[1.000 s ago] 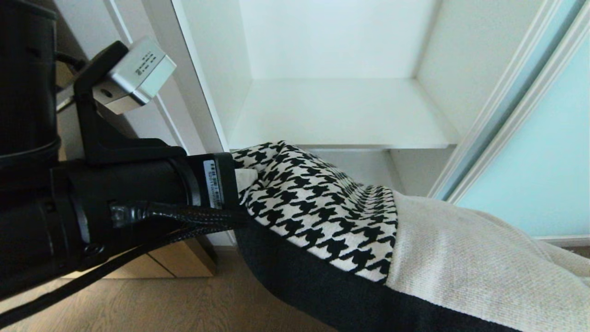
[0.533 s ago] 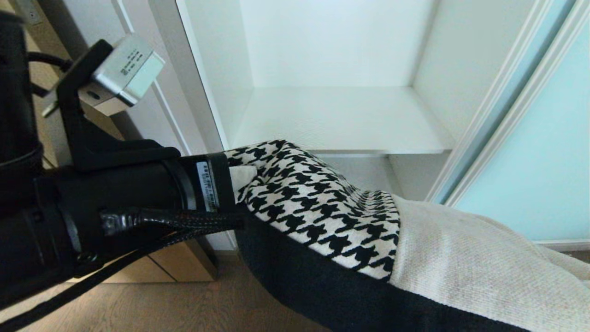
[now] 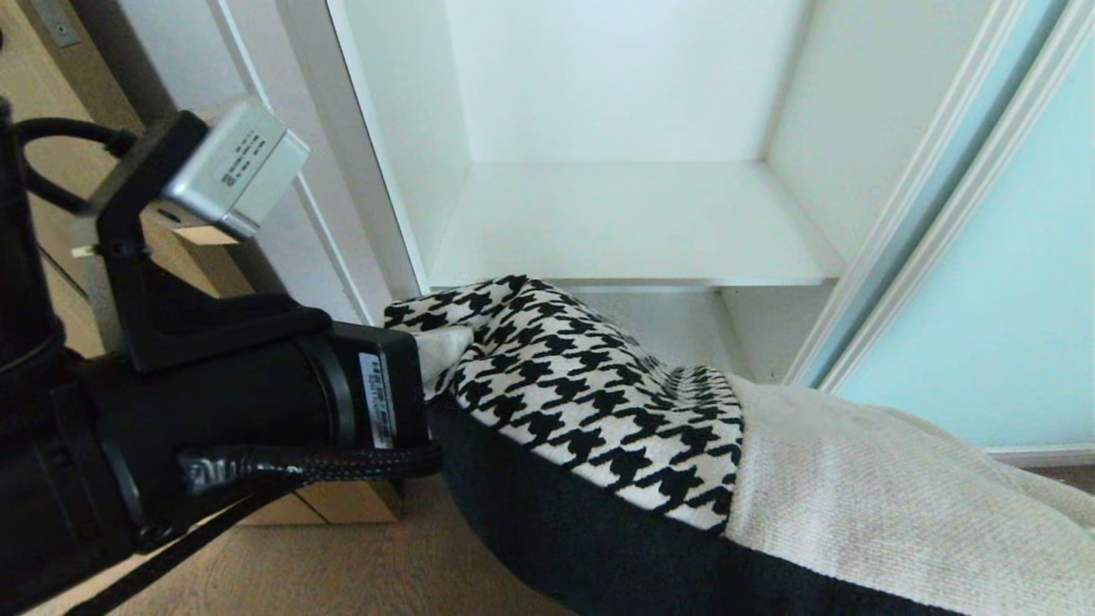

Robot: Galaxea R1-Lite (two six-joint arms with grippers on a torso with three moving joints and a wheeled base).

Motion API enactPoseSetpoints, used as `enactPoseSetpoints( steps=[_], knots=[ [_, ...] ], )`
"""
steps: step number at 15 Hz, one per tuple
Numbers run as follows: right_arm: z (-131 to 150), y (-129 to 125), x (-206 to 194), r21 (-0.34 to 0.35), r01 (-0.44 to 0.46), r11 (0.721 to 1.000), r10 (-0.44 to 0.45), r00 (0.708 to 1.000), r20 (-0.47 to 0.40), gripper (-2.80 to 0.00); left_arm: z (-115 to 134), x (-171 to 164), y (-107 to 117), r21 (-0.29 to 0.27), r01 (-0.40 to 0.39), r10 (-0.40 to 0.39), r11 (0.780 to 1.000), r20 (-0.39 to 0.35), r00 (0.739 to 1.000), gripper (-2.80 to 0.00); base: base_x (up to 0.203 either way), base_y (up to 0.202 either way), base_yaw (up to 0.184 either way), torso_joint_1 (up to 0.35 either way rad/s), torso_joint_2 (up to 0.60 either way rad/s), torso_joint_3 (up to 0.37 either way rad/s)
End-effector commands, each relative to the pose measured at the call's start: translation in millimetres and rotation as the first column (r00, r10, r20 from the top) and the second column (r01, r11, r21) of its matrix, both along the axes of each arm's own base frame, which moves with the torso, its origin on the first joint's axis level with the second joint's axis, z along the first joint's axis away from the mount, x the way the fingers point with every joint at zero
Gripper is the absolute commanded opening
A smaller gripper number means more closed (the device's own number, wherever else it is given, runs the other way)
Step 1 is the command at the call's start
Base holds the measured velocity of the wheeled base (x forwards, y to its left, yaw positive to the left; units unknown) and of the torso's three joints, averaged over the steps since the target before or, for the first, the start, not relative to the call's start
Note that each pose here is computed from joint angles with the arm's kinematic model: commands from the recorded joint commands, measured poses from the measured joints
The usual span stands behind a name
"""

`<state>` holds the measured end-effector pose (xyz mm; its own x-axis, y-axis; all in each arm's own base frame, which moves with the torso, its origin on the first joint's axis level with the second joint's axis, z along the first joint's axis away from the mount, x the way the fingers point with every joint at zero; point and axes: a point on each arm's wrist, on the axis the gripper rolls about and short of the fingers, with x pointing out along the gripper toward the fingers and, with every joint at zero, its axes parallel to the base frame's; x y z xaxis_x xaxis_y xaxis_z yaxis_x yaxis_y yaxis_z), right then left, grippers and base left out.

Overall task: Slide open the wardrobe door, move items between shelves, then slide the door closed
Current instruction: Place the pillow on the higher shelf

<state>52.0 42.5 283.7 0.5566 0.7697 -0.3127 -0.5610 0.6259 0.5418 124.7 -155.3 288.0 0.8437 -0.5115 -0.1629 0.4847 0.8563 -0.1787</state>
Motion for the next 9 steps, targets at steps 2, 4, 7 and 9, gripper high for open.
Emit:
enactPoseSetpoints(
  steps=[2,4,7,9],
  knots=[
    [-3.8,0.3,0.3,-0.005,-0.002,1.0,0.002,1.0,-0.015,-2.8,-6.8,0.2,0.7,0.001,-0.006,0.006,1.0,-0.02,1.0,-2.8,0.0,0.0,0.0,0.0,0.0,0.0],
    [-2.9,1.6,2.4,-0.001,-0.001,1.0,0.001,1.0,-0.005,-2.8,-8.5,1.4,-1.0,-0.012,-0.006,0.006,1.0,-0.014,1.0,-2.8,0.0,0.0,0.0,0.0,0.0,0.0],
    [-2.2,2.9,4.4,0.0,-0.001,1.0,0.001,1.0,-0.002,-2.8,-9.6,1.6,-1.0,-0.026,0.001,-0.001,1.0,-0.006,1.0,-2.8,0.0,0.0,0.0,0.0,0.0,0.0],
    [-2.3,3.1,4.7,-0.001,-0.001,1.0,0.001,1.0,-0.004,-2.8,-11.6,2.1,-1.1,-0.02,0.0,0.0,1.0,-0.011,1.0,-2.8,0.032,0.0,0.0,0.004,0.0,0.004]
  ],
)
